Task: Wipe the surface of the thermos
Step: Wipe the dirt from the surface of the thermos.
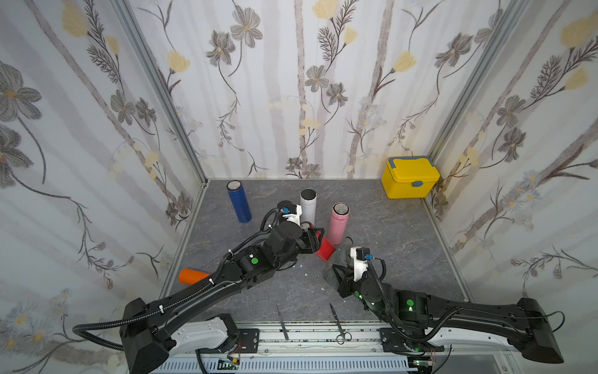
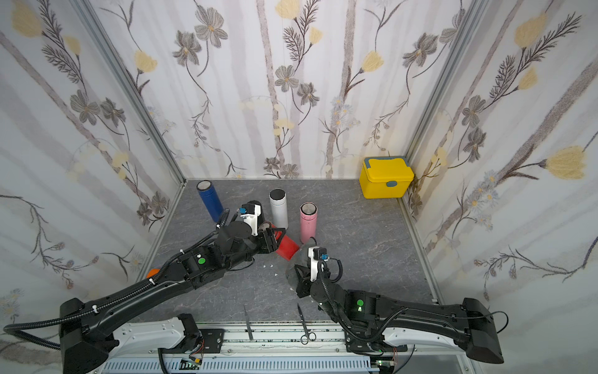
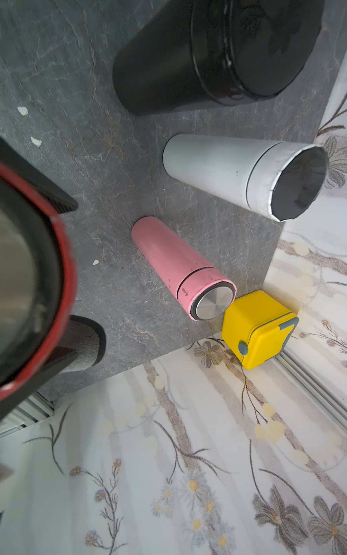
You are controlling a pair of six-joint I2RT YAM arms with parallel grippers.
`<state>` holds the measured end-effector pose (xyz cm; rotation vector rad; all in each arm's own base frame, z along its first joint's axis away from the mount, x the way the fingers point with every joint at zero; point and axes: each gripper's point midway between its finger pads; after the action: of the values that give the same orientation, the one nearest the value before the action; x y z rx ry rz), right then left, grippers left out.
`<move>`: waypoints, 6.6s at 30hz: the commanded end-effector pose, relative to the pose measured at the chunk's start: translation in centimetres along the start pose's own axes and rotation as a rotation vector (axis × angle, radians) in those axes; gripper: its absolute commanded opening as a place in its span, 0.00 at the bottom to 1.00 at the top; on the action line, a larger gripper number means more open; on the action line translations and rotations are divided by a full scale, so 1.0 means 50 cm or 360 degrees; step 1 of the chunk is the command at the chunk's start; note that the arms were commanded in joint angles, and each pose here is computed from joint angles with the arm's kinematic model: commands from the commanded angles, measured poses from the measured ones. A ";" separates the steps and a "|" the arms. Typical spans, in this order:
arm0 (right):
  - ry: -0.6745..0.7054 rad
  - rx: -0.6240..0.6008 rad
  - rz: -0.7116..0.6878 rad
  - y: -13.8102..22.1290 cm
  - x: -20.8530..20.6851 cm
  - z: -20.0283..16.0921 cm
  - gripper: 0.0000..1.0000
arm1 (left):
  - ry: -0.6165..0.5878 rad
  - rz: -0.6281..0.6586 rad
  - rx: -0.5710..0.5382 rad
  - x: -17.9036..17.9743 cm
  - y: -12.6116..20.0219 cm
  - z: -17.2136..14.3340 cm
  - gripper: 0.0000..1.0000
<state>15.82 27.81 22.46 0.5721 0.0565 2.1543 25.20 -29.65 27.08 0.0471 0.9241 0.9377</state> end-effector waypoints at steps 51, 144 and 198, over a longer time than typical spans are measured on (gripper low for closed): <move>-0.0426 0.0351 0.0877 -0.069 0.089 0.070 0.00 | -0.1180 -0.0499 -0.0013 -0.063 0.077 -0.084 0.00; -0.0162 0.0096 0.0927 0.032 0.064 0.106 0.00 | -0.0881 -0.0495 -0.0136 -0.096 0.036 -0.044 0.00; -0.0301 0.0100 0.0362 0.068 -0.077 0.188 0.00 | -0.1201 -0.0488 -0.0051 -0.047 0.035 -0.084 0.00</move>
<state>18.15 22.19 28.66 0.9527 -0.0375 2.3599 19.59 -31.87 25.64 0.2690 0.2323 0.5266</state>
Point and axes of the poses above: each gripper's point midway between its finger pads, its own y axis back along the fingers, its own x axis along the line the jaws close on, z = x × y, and after that the axes turned 3 degrees about y, right-handed
